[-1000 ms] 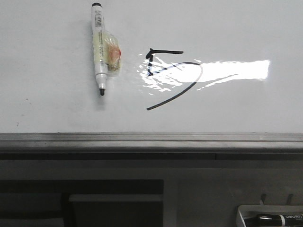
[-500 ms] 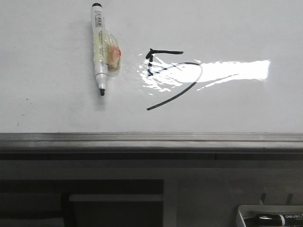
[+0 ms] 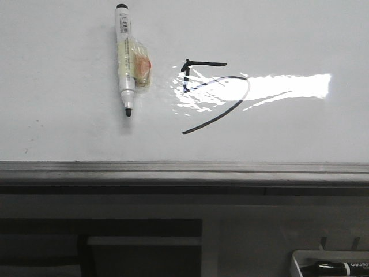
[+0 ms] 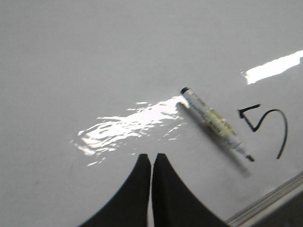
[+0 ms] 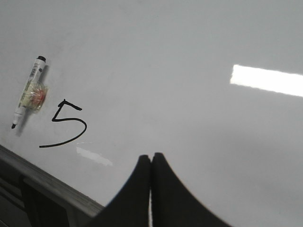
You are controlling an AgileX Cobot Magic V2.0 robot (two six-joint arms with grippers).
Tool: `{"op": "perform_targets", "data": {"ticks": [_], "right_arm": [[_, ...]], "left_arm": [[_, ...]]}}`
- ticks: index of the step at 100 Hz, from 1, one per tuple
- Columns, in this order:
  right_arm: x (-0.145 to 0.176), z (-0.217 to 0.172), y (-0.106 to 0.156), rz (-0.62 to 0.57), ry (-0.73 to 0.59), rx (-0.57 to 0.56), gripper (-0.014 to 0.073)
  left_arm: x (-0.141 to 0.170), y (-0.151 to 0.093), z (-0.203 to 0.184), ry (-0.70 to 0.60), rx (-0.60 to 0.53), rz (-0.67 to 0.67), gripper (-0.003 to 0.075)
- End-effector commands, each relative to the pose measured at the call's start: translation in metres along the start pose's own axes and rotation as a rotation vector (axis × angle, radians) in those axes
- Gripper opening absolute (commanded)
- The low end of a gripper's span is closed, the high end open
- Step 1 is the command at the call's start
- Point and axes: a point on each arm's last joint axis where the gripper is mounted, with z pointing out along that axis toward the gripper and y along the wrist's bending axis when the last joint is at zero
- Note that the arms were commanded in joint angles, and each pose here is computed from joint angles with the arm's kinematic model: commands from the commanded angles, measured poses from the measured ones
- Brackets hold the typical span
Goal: Write number 5 on whiteboard
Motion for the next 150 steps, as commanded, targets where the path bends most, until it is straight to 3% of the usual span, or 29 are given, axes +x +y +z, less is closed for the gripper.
{"op": "perform_targets", "data": {"ticks": [1, 29, 41, 59, 150], "right_arm": [[-0.010, -0.004, -0.004, -0.009, -0.087, 0.007, -0.0061], [-0.010, -0.004, -0.004, -0.010, -0.088, 0.009, -0.0061], [-0.010, -0.004, -0.004, -0.010, -0.088, 0.009, -0.0061], [-0.010, -0.004, -0.004, -0.010, -0.088, 0.009, -0.0061], [-0.010, -0.005, -0.004, -0.011, -0.089, 0.010, -0.0061]], "left_arm": [[-0.004, 0.005, -0.006, -0.025, -0.092, -0.005, -0.0020], [0.028, 0.002, -0.009, 0.321, -0.185, -0.091, -0.0020], [0.036, 0.001, -0.008, 0.318, -0.203, -0.140, -0.0020], [0.055, -0.002, -0.008, 0.337, -0.237, -0.370, -0.0020], [0.055, -0.002, -0.009, 0.339, -0.239, -0.374, -0.0020]]}}
